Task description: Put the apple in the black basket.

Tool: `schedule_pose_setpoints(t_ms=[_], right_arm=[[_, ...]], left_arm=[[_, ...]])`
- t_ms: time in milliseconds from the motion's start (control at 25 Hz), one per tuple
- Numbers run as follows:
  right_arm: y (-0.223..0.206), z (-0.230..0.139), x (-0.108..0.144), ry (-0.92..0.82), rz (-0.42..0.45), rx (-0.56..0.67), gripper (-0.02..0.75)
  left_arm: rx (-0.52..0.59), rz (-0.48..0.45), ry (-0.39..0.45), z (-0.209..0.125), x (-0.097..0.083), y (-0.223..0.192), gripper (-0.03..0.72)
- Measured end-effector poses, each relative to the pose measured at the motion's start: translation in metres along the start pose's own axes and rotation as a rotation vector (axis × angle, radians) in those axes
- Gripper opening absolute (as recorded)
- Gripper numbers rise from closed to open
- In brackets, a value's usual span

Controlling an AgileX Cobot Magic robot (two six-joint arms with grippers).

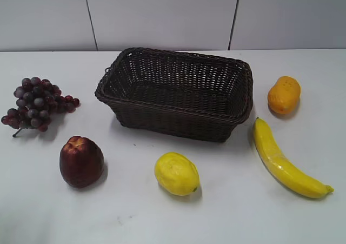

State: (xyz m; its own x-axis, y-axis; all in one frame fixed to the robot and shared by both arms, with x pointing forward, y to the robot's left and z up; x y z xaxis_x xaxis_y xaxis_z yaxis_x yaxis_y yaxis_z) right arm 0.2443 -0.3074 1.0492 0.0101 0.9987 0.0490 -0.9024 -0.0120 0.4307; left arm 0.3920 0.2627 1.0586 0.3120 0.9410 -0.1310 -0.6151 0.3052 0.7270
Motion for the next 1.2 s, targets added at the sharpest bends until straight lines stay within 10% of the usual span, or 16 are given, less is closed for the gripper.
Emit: schedule_pose_setpoints(t_ms=[520,1200], right_arm=[[0.000,0.000,0.000,0.000,0.000,0.000,0.588],[0.000,0.000,0.000,0.000,0.000,0.000,0.588]], left_arm=[[0.363,-0.208,-0.236,0.038,-0.053,-0.131,0.652],[0.508,-0.147,-0.279,0.016,-0.043,-0.208,0.597]])
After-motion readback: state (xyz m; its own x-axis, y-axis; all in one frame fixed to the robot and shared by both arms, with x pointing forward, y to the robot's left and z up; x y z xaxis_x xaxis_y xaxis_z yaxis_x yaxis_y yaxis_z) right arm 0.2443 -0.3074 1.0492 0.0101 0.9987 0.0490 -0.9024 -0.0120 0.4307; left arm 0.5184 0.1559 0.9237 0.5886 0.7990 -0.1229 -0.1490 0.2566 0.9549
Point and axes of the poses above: a point on each arm's last joint axis where the gripper is mounted, y pointing back along that axis away from the gripper, x along the wrist's bending axis when the last joint is at zero, z = x × y, the point moved 1 cm from there along -y, pointing out along that axis toward the gripper, and after that the axes turned 3 degrees about -y, right-handed, at the moved point
